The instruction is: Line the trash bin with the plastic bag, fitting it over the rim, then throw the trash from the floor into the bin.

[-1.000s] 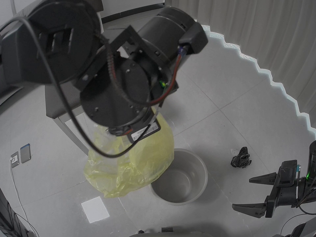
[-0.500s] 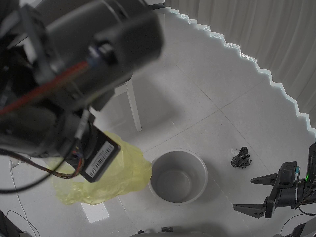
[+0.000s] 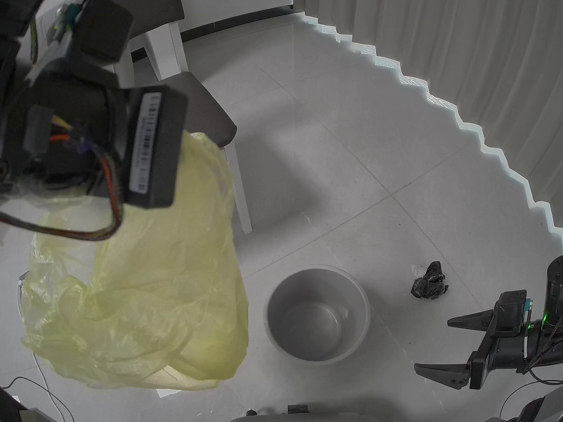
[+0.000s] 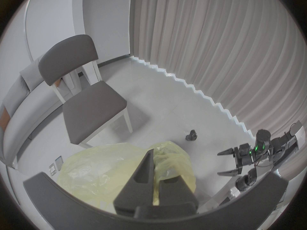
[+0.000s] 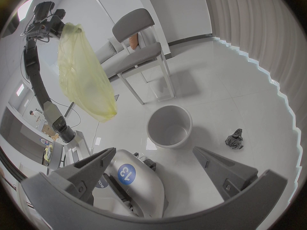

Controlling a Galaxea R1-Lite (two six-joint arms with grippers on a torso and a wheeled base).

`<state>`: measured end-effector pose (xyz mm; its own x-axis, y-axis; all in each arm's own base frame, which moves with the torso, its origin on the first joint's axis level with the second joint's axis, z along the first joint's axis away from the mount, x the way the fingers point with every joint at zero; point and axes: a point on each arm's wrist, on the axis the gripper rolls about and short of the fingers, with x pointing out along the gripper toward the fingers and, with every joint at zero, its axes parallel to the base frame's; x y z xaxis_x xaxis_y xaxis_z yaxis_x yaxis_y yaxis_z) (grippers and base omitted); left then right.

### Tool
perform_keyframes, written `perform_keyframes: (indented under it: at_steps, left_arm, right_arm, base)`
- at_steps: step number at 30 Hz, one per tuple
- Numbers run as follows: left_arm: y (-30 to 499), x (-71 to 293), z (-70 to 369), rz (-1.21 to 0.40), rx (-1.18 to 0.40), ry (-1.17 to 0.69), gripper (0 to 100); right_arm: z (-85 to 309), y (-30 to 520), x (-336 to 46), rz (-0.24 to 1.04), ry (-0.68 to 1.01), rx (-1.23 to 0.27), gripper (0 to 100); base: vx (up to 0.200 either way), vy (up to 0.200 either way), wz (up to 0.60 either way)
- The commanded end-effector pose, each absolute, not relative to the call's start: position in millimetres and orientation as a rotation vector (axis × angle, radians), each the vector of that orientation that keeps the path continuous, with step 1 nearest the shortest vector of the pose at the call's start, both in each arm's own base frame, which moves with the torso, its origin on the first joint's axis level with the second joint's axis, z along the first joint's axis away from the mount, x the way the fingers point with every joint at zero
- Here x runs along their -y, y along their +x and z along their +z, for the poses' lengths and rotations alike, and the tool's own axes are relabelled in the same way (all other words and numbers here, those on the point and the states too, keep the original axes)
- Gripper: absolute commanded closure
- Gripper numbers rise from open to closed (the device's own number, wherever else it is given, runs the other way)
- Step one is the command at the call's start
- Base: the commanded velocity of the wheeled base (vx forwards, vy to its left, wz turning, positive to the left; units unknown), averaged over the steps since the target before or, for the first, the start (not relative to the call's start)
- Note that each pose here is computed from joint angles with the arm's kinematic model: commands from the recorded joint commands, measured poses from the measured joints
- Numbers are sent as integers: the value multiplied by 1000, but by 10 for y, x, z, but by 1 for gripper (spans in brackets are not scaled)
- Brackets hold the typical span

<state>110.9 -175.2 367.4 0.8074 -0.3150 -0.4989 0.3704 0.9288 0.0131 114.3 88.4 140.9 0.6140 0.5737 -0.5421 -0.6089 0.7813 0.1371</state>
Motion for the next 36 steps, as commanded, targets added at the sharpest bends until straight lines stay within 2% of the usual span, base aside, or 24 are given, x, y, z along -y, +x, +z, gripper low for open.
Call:
perform_keyframes:
  at_steps: [1,4,8,13,20,26,31,36]
  left_arm:
    - [1362,1823,3100,-403,-349,124,100]
    - [1469,1964,3060,-449,-282,98,100]
    - [1688,2240,2985,-438,-271,46,100]
    - [1883,2560,2984,-374,-275,-119,100]
    - [1944,2825,3259,-390,-237,-390,100]
    - [2000,2700,3367,-354,-220,-434,100]
    - [2024,2559,3541,-339,-173,-479,100]
    - [2048,2600,3525,-339,-175,-476,100]
  right_arm:
    - [1358,1131,-856,661,-61,-624,0]
    - [1356,1152,-849,637,-60,-624,0]
    - [1341,1183,-854,624,-59,-636,0]
    - [1353,1228,-892,627,-59,-638,0]
    - [1425,1398,-1143,649,-51,-566,0]
    - [1409,1443,-1464,606,-3,-515,0]
    - [1443,1423,-1640,656,-11,-488,0]
    - [1447,1388,-1936,721,-8,-435,0]
  base:
    - [0,0,0]
    - [0,0,0]
    - [0,0,0]
    - [0,0,0]
    - [0,0,0]
    - [0,0,0]
    - [0,0,0]
    - [0,0,0]
